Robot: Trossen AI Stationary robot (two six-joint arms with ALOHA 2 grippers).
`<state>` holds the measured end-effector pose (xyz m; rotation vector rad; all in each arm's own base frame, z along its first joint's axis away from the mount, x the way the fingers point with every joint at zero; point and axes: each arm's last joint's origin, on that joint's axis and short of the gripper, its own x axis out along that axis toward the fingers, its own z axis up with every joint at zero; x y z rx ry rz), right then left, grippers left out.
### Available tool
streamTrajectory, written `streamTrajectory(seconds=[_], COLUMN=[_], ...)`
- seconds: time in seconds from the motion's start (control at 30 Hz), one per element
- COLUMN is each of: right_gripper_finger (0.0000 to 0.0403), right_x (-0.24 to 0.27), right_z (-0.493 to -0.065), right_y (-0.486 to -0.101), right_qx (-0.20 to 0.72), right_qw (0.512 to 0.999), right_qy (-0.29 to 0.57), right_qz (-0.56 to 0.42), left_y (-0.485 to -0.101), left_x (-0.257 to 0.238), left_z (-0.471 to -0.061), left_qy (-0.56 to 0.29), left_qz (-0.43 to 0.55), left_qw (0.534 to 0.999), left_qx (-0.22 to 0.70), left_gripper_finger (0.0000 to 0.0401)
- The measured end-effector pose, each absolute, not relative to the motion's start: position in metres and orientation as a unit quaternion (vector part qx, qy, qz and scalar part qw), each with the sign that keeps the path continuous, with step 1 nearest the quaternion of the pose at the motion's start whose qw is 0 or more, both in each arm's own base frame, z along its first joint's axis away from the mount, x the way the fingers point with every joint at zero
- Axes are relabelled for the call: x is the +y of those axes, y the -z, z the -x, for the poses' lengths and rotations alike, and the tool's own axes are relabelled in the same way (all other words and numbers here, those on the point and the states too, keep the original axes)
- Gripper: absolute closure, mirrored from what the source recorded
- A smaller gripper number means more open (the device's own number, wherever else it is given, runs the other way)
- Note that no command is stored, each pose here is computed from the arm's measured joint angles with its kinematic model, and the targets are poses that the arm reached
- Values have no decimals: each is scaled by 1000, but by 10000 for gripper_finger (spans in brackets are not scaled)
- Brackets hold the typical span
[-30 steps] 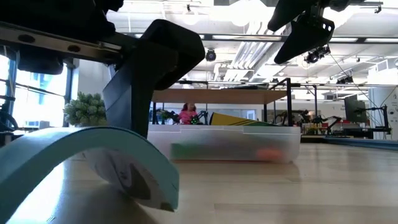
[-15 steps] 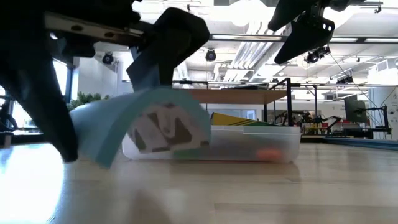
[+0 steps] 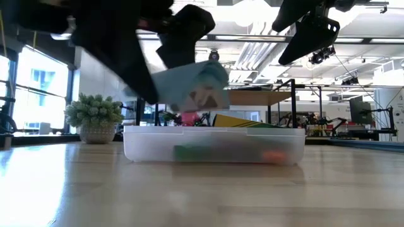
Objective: Pack school essentials
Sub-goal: Put the blue sticky note pad into the supply box
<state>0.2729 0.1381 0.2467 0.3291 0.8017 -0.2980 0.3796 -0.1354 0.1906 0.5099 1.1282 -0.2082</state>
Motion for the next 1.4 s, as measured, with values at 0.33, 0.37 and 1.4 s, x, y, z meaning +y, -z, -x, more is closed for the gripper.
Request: streamTrajectory(seconds=[0.33, 0.37, 1.4], right_gripper_finger=[6, 6, 6], right_x=[138, 138, 138], right_z=[-273, -273, -273], right_y=[-247, -247, -247], right_qx=[386, 386, 387], right_qw=[897, 897, 897], right_qy=[145, 145, 144], right_qz=[-158, -158, -159], left_y=[-195, -195, -215], left_x=[-90, -86, -47], left_z=[-385, -385, -382], left_qy=[71, 72, -9], left_qz=[-218, -214, -108], left_qw=[796, 794, 815], left_qx=[560, 565, 569], left_gripper_finger=[135, 135, 134])
